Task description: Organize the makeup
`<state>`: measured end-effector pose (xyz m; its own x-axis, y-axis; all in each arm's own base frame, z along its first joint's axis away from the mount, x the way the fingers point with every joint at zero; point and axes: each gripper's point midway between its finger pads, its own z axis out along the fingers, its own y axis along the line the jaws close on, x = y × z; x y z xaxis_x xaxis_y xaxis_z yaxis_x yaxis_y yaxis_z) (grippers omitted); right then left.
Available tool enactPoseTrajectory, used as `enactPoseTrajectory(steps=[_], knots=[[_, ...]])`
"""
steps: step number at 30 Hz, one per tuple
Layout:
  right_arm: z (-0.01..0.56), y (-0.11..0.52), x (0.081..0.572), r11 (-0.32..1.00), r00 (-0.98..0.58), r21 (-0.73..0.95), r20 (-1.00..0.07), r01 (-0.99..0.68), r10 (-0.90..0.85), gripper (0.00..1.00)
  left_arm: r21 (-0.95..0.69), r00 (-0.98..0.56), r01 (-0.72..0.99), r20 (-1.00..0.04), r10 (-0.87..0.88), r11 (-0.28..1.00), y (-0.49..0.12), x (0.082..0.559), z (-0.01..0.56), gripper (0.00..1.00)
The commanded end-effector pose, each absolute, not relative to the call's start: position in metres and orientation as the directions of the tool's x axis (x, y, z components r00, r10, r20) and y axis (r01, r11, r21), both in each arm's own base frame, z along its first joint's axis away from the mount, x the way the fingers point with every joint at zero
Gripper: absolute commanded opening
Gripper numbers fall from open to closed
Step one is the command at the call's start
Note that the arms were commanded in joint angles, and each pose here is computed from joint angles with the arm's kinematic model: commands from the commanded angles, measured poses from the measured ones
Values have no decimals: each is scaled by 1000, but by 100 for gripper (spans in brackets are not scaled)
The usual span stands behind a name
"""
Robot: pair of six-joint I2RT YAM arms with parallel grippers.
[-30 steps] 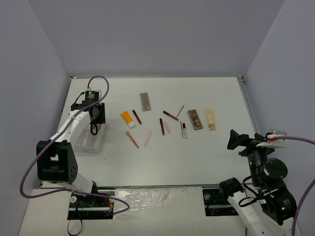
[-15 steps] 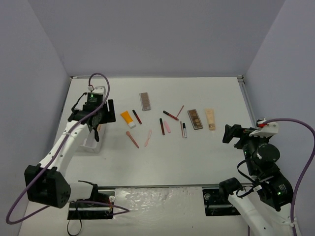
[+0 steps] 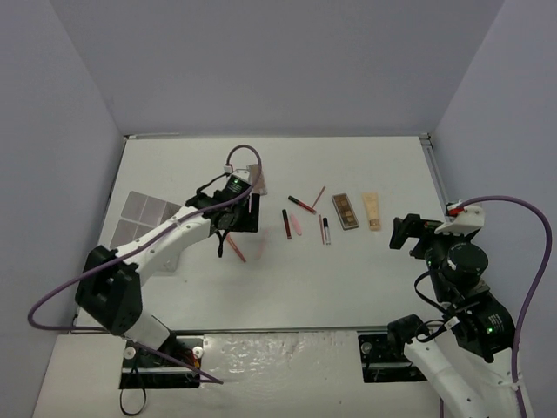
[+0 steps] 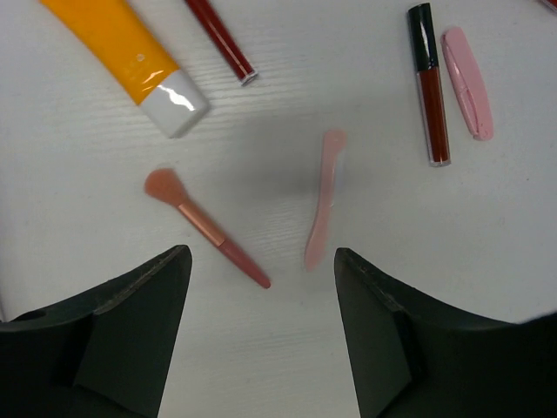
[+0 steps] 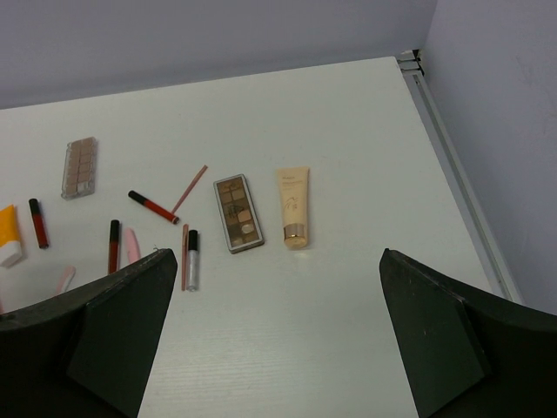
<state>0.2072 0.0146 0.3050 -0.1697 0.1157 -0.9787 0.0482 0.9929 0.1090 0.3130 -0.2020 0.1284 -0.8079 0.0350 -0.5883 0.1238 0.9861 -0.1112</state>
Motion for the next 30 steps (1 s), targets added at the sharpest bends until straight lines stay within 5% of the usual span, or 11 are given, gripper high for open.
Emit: enactPoseTrajectory(steps=[1,30], knots=[[334,17,208,990,-84,137,-987,23,139,100,-159,-795,135,-607,11,978,-238,335,140,63],[334,6,187,986,8,164,-986,26,164,100,-27,-906,148,-405,125,989,-273,346,41,47]])
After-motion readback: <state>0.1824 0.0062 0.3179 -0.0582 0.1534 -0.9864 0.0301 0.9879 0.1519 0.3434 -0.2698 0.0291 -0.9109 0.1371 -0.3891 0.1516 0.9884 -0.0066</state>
